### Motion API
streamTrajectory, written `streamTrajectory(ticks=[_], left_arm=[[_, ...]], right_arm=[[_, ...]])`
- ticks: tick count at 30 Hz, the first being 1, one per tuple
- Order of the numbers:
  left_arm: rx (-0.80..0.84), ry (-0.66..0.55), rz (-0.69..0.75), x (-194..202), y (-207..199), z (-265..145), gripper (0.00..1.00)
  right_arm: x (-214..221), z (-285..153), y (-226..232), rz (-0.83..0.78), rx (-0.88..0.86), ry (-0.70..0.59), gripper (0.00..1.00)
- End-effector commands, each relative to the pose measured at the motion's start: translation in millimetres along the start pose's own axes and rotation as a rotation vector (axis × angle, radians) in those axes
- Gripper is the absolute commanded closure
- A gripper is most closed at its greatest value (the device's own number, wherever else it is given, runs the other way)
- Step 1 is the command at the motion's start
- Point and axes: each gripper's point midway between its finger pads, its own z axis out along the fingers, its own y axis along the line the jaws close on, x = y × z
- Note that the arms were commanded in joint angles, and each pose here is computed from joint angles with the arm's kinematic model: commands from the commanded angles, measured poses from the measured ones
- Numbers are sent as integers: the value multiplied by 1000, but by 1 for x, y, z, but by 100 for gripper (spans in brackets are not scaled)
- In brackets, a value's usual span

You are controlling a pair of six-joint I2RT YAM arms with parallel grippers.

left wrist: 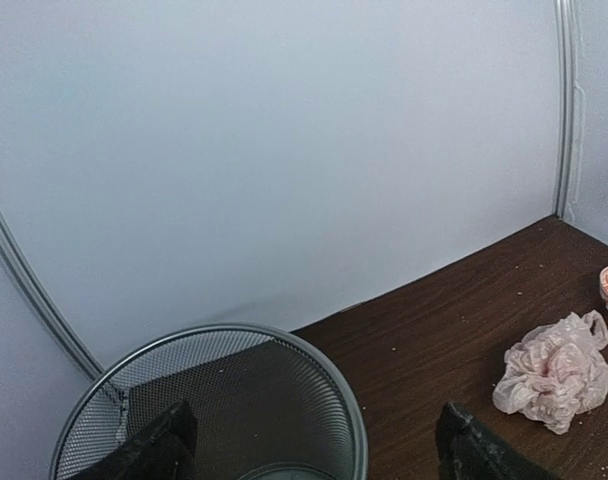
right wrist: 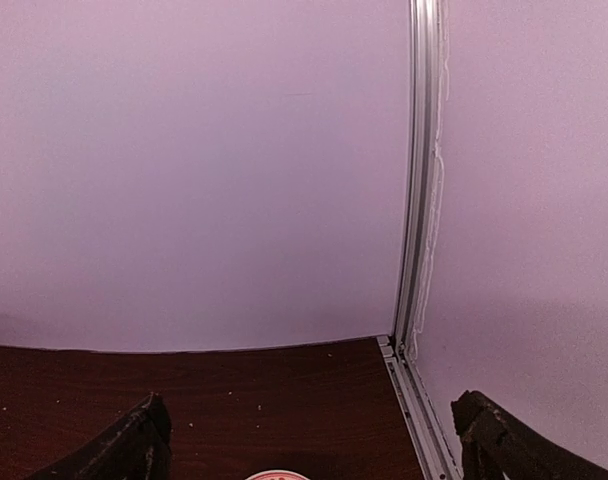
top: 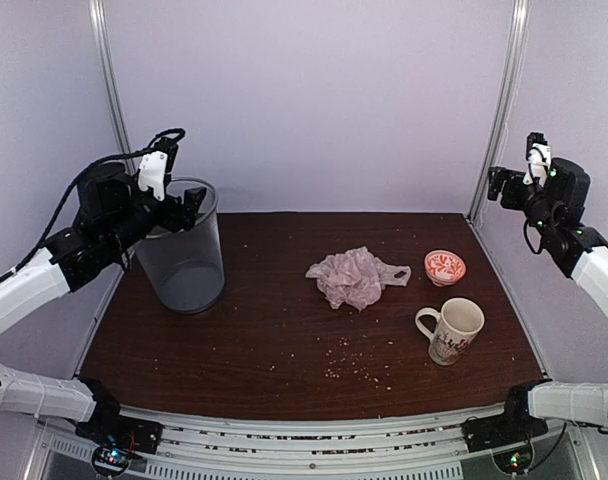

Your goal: Put the trash bags into the trash bin

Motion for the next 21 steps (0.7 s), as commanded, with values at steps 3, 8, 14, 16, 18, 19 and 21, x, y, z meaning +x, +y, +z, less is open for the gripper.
streamTrajectory(ticks=[3, 8, 14, 16, 18, 19, 21], left_arm=[[255, -112, -29, -21, -35, -20, 17], [458, -84, 5, -13, -85, -25, 17], [642, 18, 80, 19, -153, -27, 19], [676, 53, 104, 31, -171, -26, 19], [688, 90, 126, 43, -183, -25, 19], [687, 106, 137, 49, -187, -23, 20], [670, 128, 152, 56, -189, -20, 19]], right_arm=[[-3, -15, 40, -31, -282, -11, 0], [14, -33, 96, -142, -537, 53, 12], [62, -68, 174, -367, -800, 175, 51], [82, -84, 194, -443, -889, 215, 70], [111, -101, 210, -535, -963, 280, 90], [127, -110, 217, -586, -992, 315, 93], [164, -129, 225, -710, -1051, 392, 98]])
